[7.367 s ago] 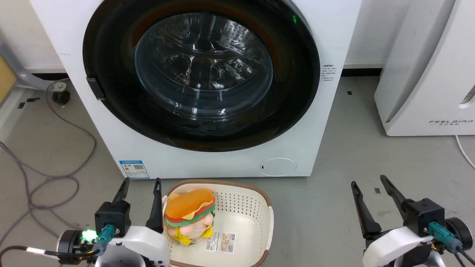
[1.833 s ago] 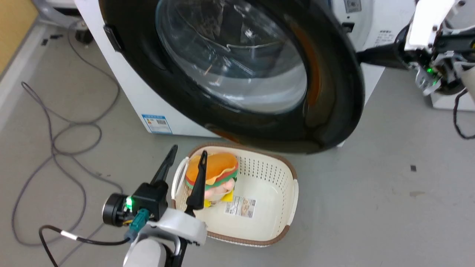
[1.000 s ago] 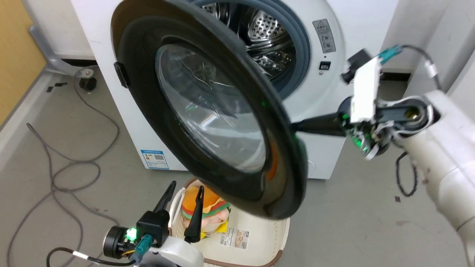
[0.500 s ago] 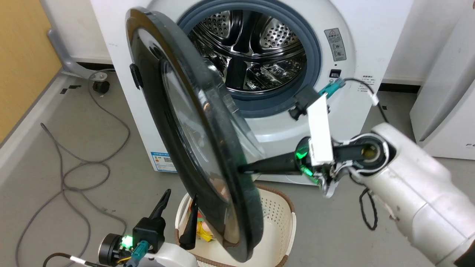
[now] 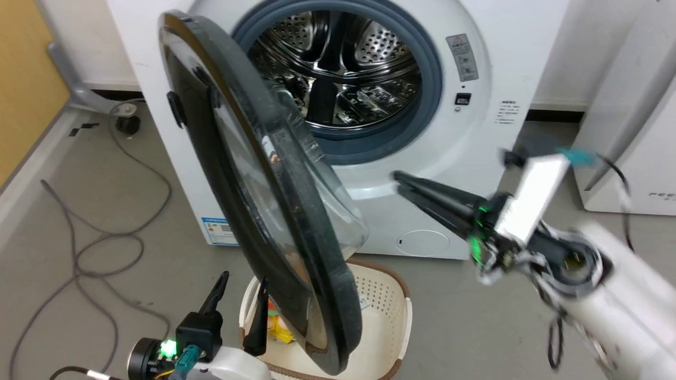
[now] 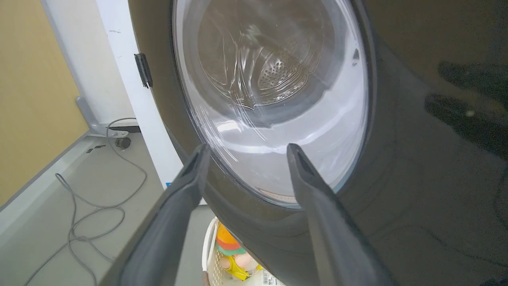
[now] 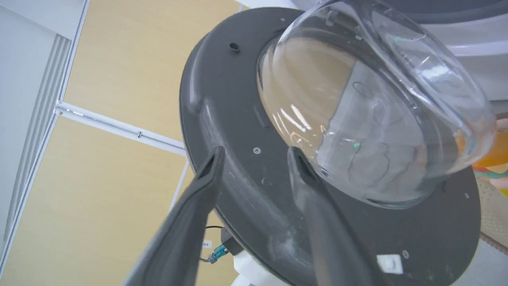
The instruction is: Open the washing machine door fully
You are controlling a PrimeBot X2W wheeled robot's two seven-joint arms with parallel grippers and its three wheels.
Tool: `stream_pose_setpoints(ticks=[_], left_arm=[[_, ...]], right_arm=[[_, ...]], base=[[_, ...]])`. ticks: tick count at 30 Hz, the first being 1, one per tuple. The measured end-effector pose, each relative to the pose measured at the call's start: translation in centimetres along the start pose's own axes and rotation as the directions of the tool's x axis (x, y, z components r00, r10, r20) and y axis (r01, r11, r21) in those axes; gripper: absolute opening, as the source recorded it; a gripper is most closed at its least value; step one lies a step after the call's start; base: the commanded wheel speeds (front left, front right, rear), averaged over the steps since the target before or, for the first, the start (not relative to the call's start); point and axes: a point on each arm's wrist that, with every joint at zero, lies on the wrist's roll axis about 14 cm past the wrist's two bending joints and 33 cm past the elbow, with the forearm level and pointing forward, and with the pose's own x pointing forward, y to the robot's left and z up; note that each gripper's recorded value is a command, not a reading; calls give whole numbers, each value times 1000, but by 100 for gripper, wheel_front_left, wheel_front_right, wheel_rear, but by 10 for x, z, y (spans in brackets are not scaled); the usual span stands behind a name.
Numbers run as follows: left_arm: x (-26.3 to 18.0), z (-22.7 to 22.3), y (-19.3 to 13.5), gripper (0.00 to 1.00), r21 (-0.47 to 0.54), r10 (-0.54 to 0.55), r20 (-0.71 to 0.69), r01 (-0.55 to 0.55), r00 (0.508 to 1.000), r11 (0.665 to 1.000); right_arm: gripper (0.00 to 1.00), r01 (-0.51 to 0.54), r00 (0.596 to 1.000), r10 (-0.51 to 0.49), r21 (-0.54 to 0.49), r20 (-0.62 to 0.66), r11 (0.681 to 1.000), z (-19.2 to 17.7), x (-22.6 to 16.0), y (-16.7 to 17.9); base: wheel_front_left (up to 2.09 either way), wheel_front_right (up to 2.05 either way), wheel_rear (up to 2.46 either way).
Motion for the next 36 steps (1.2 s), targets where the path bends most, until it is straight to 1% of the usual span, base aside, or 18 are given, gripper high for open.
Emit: stream_pose_setpoints(ticks=[2,4,6,9,12,14,16,18,19,21,23,24,26,28,30,31,33,36], left_arm=[[1,-1,-1,100,-1,-2,-3,2,1000,1000],[3,-1,-3,100,0,-10,-4,10,1000,1000],[5,-1,-3,100,0,-13,-3,13,1000,1000],[8,-1,-4,100,-5,-16,-2,16,1000,1000],[9,-1,-5,100,-8,-22,-2,22,1000,1000],[9,0,-5,100,-8,-20,0,20,1000,1000],[9,0,-3,100,-6,-16,2,16,1000,1000],[9,1,1,100,-4,-3,5,3,1000,1000],[9,2,2,100,-4,0,5,0,1000,1000],[8,0,4,100,-2,9,0,-9,1000,1000],[6,-2,5,100,-7,15,-5,-15,1000,1000],[6,-2,5,100,-7,15,-4,-16,1000,1000],[6,-1,6,100,-7,18,-3,-18,1000,1000],[5,-1,7,100,-7,22,-3,-22,1000,1000],[5,-1,9,100,-7,27,-2,-27,1000,1000],[4,-1,10,100,-7,31,-1,-31,1000,1000],[4,0,12,100,-7,37,0,-37,999,999],[3,0,14,100,-7,43,0,-43,999,999]], right_arm=[[100,39,991,-41,16,128,999,10,-17,-18],[100,69,967,-83,67,241,995,12,-37,-38],[100,87,936,-124,125,330,988,8,-55,-55],[100,96,869,-180,200,461,975,6,-85,-74],[100,106,760,-237,245,605,964,13,-120,-88],[100,147,668,-283,251,689,957,17,-145,-100],[100,192,608,-319,256,727,947,14,-165,-110],[100,270,568,-346,228,746,935,12,-183,-120],[100,316,538,-358,211,763,925,14,-195,-125],[100,420,439,-362,168,822,892,28,-227,-132],[100,538,378,-337,92,862,838,36,-247,-130],[100,590,360,-322,53,876,806,37,-252,-128],[100,685,343,-287,-29,894,728,36,-254,-122],[100,760,337,-246,-109,909,641,36,-251,-113],[100,811,339,-205,-174,918,559,35,-245,-101],[100,832,349,-187,-212,918,512,33,-241,-96],[100,870,374,-153,-288,915,400,33,-236,-84],[100,894,412,-157,-364,898,261,28,-230,-77]], base=[[0,0,0],[0,0,0],[0,0,0],[0,0,0],[0,0,0],[0,0,0],[0,0,0],[0,0,0],[0,0,0],[0,0,0],[0,0,0],[0,0,0],[0,0,0],[0,0,0],[0,0,0],[0,0,0],[0,0,0],[0,0,0]])
